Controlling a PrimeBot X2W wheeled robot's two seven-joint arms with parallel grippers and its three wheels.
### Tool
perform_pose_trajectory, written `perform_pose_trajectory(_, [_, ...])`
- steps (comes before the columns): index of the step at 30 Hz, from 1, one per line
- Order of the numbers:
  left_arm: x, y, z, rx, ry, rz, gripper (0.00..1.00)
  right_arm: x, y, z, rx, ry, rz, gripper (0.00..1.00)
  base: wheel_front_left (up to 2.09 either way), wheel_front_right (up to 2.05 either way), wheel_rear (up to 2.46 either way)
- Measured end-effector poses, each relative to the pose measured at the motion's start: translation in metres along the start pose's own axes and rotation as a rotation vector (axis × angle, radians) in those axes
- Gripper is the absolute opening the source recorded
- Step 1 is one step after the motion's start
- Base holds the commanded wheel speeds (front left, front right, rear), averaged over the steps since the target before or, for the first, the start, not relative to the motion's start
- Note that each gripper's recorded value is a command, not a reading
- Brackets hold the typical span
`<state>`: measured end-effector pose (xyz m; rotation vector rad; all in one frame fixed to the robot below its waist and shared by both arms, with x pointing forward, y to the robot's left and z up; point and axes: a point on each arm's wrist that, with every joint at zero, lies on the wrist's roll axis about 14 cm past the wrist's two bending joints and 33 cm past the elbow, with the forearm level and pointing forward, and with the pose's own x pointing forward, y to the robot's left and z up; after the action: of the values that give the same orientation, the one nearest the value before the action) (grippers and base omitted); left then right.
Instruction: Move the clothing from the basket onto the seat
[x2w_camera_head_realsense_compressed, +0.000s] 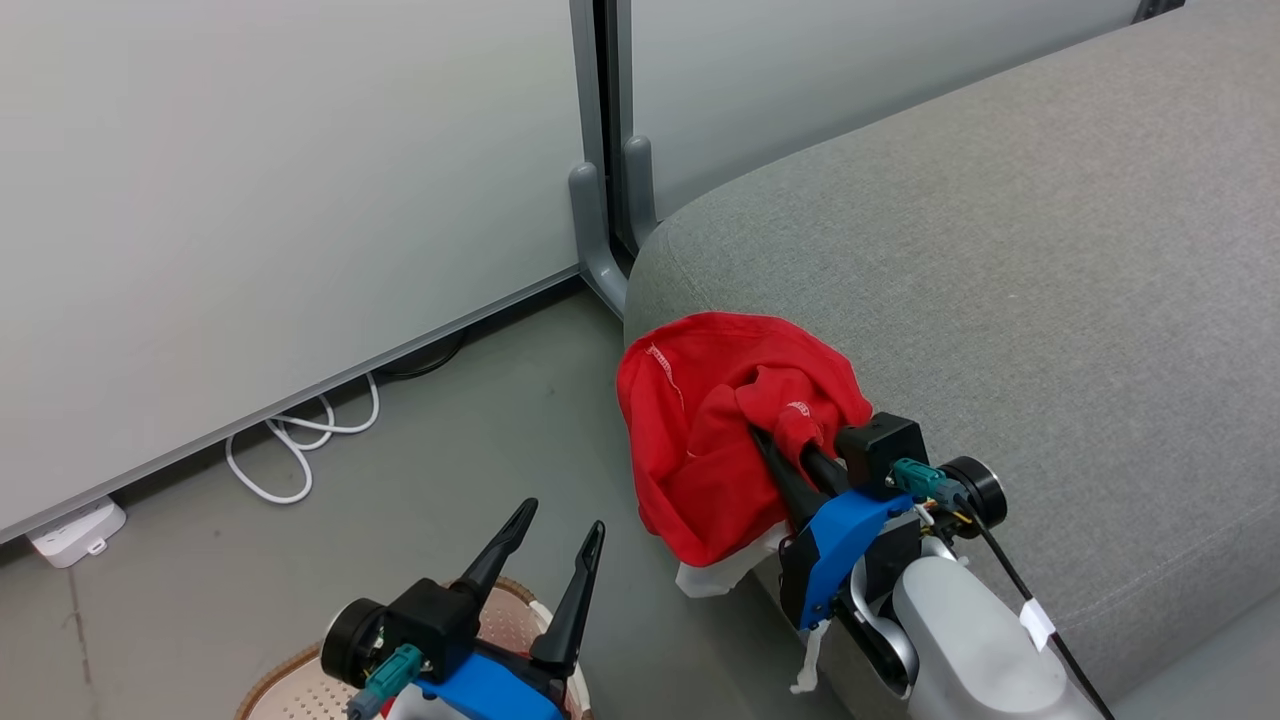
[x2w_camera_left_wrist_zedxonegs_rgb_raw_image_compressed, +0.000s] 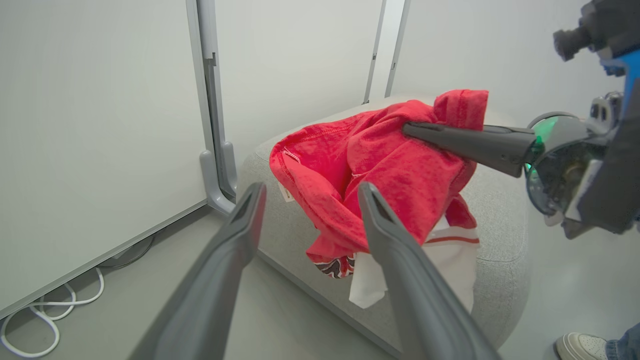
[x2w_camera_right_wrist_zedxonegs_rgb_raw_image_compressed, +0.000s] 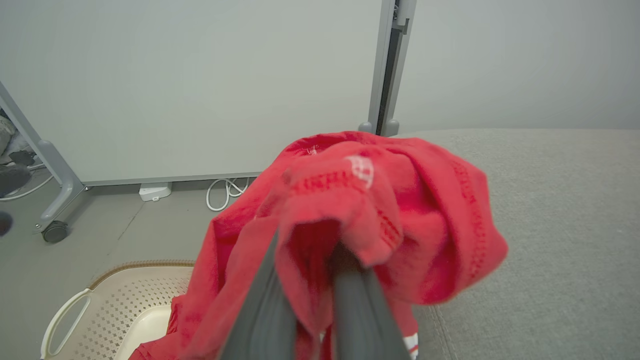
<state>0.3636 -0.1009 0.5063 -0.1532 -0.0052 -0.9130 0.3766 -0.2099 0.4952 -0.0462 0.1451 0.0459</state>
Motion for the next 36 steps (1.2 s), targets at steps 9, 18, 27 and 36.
perform_pose_trajectory(9, [-0.001,0.002,-0.004,-0.001,0.010,0.003,1.00,0.004,-0.006,0.000,0.020,0.000,-0.020,0.00,0.00,0.00,0.00])
perform_pose_trajectory(18, [0.008,0.022,-0.007,-0.014,-0.001,0.022,1.00,0.042,-0.065,0.061,-0.065,-0.093,-0.153,0.00,0.00,0.00,0.00])
perform_pose_trajectory(27, [0.038,0.060,-0.018,0.010,-0.017,-0.004,1.00,0.073,-0.194,0.130,-0.153,-0.150,-0.445,0.00,0.00,0.00,0.00])
perform_pose_trajectory(36, [0.066,0.113,-0.053,0.020,-0.021,-0.013,1.00,0.103,-0.271,0.093,-0.182,-0.073,-0.639,0.00,0.00,0.00,0.00])
